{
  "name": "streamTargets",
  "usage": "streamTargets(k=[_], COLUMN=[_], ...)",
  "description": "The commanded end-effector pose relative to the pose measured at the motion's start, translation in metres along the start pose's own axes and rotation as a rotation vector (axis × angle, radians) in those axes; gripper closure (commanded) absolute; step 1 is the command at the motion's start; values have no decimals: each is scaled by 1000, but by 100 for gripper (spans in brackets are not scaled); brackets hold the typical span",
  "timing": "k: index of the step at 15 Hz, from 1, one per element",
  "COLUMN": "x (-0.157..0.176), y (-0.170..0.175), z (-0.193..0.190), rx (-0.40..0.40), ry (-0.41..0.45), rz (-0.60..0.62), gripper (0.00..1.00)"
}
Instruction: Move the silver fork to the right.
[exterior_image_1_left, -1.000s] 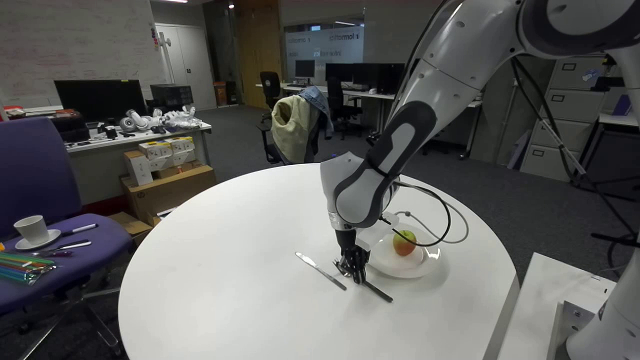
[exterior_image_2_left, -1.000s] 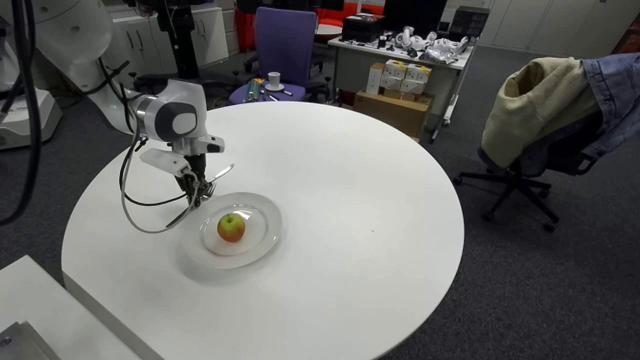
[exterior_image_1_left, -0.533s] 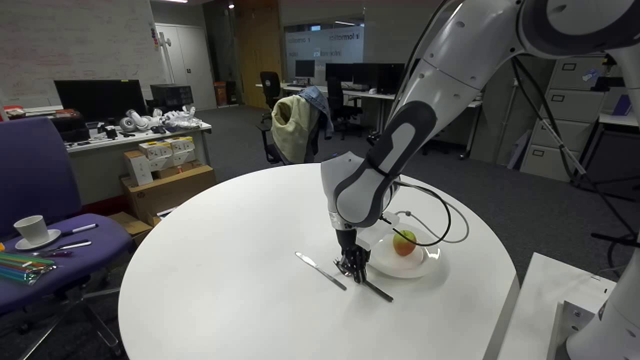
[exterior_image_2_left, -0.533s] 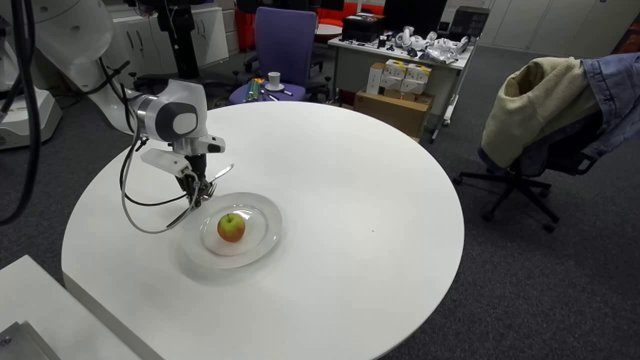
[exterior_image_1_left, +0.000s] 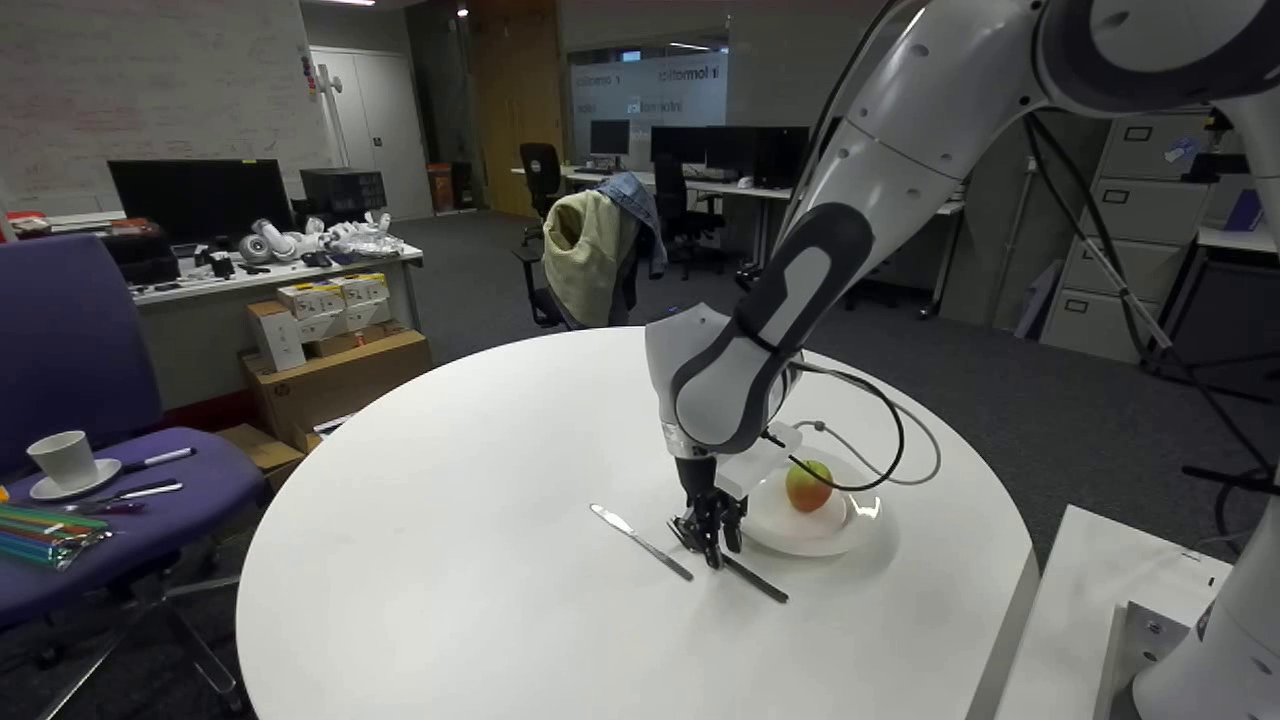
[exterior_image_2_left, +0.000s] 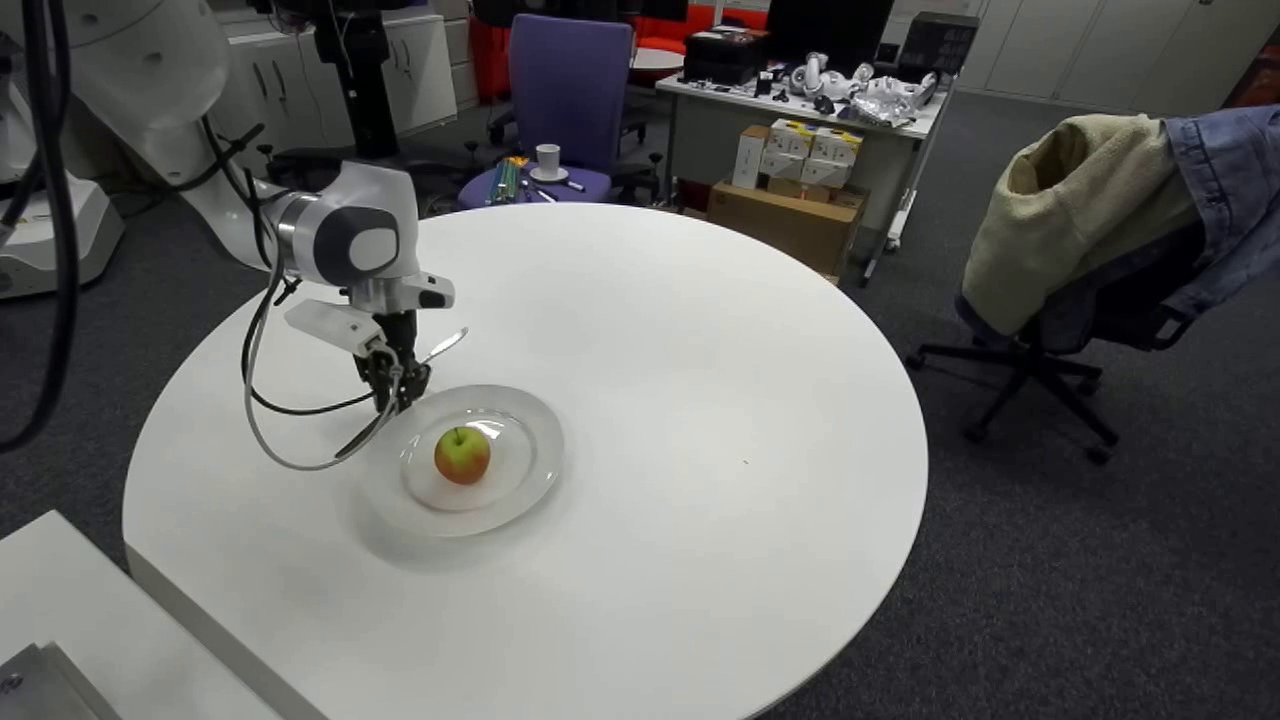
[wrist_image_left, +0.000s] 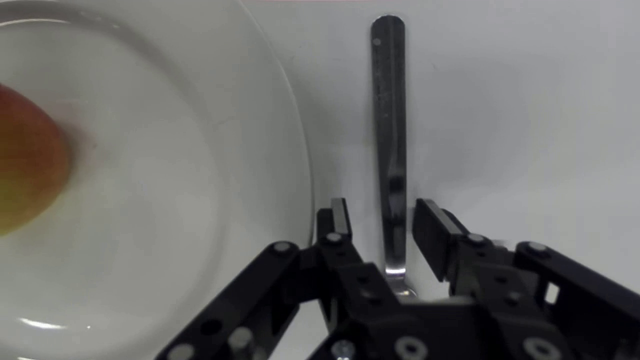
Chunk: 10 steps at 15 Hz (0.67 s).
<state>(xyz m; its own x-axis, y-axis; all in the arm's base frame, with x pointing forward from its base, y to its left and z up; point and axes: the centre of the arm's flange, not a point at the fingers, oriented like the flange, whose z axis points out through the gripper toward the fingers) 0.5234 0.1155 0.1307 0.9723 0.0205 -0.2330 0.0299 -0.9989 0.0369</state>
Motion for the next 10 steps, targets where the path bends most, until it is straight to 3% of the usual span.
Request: streamTargets(k=[1,3,4,6,7,10], x=[-7,-7,-7,-7,-6,-6], y=[9,8,7,5,5,4], z=[4,0,-4,-9,-11,-13], rx=[-7,-7,-8,-8,-9,-12], ry=[7,16,23,32,35,37], rz=[-6,-10,-12,-15,-17,-20], gripper=[56,62,74,74,78,74])
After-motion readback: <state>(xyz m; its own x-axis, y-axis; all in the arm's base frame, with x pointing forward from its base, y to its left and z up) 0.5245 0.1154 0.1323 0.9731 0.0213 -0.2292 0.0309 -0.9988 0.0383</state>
